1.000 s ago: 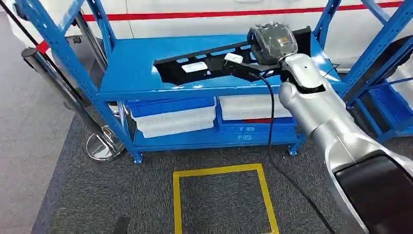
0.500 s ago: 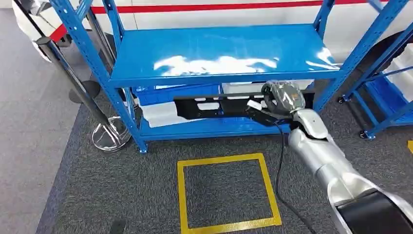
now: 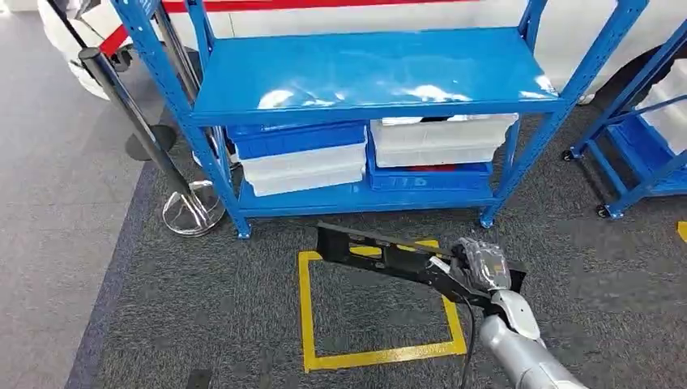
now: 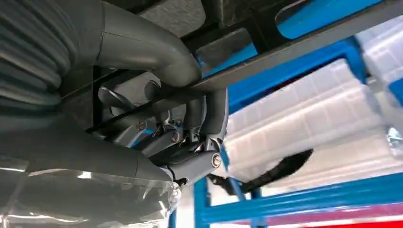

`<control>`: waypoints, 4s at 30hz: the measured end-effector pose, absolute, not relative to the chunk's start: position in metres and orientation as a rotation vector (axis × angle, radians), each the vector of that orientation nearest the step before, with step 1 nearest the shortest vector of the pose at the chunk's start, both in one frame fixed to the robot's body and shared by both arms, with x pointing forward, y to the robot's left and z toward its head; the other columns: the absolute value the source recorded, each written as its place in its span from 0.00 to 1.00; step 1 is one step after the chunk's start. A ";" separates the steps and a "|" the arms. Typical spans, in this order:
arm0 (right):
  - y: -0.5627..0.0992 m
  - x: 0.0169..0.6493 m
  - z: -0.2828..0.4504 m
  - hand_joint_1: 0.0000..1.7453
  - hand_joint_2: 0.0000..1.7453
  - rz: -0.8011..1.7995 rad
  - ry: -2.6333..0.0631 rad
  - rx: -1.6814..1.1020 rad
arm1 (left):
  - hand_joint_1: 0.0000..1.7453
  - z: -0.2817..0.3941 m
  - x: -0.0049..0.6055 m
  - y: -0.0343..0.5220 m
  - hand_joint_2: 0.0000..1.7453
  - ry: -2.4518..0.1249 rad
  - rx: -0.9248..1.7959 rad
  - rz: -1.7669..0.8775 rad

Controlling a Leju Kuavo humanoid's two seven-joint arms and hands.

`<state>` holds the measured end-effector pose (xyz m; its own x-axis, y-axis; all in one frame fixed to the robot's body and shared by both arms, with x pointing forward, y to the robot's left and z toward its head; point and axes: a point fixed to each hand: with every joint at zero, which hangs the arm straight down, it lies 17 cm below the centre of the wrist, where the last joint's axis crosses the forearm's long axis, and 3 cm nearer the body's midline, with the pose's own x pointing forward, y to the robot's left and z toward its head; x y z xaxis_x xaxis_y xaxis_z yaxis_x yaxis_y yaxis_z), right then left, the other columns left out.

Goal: Take the parts from the cabinet and place them on the table.

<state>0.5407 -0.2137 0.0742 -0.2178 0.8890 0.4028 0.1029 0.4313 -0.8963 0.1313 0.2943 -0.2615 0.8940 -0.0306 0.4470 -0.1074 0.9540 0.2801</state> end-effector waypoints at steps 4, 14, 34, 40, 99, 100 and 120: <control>-0.222 0.524 0.057 1.00 1.00 0.927 -1.620 -0.885 | 0.00 -0.262 0.129 0.292 1.00 -0.473 0.297 0.025; -0.254 0.507 0.068 1.00 1.00 0.817 -1.667 -0.961 | 0.00 -0.260 0.132 0.287 1.00 -0.489 0.290 0.020; -0.448 0.571 0.306 1.00 1.00 0.457 -1.821 -1.425 | 0.00 -0.259 0.136 0.283 1.00 -0.499 0.280 0.001; -0.486 0.582 0.392 1.00 1.00 0.435 -1.858 -1.544 | 0.00 -0.260 0.132 0.281 1.00 -0.495 0.281 0.023; -0.486 0.574 0.338 1.00 1.00 0.732 -1.686 -1.606 | 0.00 -0.267 0.111 0.272 1.00 -0.422 0.267 -0.123; -0.484 0.573 0.331 1.00 1.00 0.738 -1.681 -1.596 | 0.00 -0.268 0.110 0.270 1.00 -0.423 0.260 -0.138; -0.436 0.577 0.291 1.00 1.00 0.792 -1.710 -1.520 | 0.00 -0.270 0.097 0.268 1.00 -0.395 0.268 -0.190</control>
